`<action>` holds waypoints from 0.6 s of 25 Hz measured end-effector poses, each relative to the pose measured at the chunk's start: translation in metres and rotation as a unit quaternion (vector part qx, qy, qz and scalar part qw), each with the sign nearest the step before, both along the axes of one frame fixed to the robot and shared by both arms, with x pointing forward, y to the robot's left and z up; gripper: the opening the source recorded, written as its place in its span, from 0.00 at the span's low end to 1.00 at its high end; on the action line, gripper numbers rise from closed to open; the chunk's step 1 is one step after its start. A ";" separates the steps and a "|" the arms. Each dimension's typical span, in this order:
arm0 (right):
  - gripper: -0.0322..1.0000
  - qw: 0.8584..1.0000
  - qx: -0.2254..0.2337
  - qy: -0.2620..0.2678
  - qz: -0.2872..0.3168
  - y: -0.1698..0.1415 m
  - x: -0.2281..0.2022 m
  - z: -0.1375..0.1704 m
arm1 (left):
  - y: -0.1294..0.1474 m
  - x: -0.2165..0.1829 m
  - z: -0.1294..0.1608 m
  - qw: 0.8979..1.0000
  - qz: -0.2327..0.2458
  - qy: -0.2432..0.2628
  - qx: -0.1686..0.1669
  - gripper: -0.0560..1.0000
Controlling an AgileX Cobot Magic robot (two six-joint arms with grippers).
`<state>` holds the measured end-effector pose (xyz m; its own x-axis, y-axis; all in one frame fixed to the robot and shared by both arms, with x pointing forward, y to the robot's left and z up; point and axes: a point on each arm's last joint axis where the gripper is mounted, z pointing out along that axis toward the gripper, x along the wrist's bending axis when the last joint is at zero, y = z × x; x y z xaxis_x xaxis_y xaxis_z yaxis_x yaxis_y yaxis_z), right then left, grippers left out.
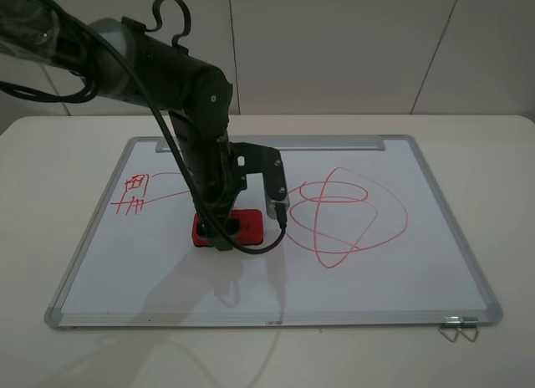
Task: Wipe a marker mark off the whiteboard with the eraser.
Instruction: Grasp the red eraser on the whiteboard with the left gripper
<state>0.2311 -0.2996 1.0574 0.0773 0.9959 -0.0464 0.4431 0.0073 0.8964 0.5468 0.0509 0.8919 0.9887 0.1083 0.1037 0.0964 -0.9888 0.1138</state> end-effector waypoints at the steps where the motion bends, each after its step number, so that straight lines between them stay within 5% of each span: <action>1: 0.72 1.000 0.000 0.000 0.000 0.000 0.000 0.000 | 0.000 0.000 -0.002 1.000 0.000 0.001 0.001 0.79; 15: 0.72 1.000 0.000 0.000 0.000 0.000 0.000 0.000 | -0.001 0.002 -0.003 1.000 0.000 -0.007 -0.005 0.79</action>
<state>0.2311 -0.2996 1.0574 0.0773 0.9959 -0.0464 0.4431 0.0073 0.8964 0.5486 0.0495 0.8889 0.9872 0.1087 0.1164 0.0939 -0.9876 0.1260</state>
